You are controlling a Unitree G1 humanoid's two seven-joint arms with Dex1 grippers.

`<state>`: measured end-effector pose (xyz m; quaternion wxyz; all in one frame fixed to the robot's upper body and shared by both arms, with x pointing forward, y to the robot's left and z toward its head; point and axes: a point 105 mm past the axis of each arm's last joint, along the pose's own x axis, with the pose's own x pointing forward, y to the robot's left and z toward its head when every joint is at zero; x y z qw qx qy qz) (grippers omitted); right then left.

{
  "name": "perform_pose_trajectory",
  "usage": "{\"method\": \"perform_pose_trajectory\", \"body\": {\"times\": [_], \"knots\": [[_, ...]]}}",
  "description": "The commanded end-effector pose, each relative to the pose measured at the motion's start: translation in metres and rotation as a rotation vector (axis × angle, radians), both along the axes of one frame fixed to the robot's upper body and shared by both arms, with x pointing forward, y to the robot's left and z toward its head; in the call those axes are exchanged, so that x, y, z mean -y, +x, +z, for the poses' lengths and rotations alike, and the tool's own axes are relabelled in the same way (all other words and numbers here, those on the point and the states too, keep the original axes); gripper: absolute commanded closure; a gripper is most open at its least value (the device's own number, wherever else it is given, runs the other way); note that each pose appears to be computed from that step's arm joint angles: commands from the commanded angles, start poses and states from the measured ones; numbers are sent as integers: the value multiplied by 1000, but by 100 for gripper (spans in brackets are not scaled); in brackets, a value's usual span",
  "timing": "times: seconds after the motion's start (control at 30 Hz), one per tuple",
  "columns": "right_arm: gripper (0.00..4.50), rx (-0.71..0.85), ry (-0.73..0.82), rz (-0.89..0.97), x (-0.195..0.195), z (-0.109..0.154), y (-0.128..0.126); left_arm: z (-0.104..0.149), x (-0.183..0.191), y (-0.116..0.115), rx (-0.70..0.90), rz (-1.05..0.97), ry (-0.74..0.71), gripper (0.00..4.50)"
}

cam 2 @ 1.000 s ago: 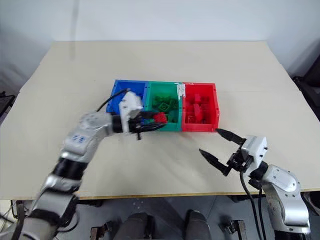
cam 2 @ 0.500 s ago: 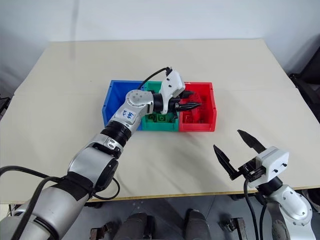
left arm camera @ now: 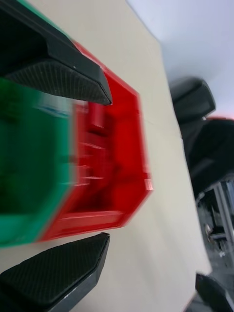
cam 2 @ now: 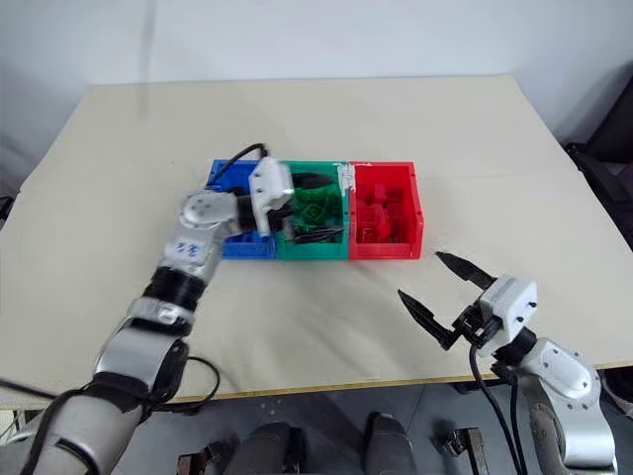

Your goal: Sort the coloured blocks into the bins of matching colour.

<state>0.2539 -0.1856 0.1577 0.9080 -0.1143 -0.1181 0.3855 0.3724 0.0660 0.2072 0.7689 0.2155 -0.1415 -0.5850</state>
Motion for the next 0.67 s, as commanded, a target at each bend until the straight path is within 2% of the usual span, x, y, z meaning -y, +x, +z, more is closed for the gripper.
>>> {"method": "perform_pose_trajectory", "body": {"times": [0.03,0.2,0.37,0.43,0.5,0.67], "knots": [[0,31,-48,85,3,5,12,8,-44,-23,44,51,-15,5],[0,17,-113,211,-1,4,29,-13,-120,-68,-31,227,23,5],[0,18,-136,249,0,3,39,-30,-159,-103,-98,417,-28,5],[0,17,-130,239,2,0,42,-32,-165,-102,-68,507,-94,5],[0,20,-122,219,2,-4,44,-37,-165,-99,-58,557,-101,5],[0,32,-96,175,3,-8,40,-38,-156,-89,-63,585,-147,5]]}}
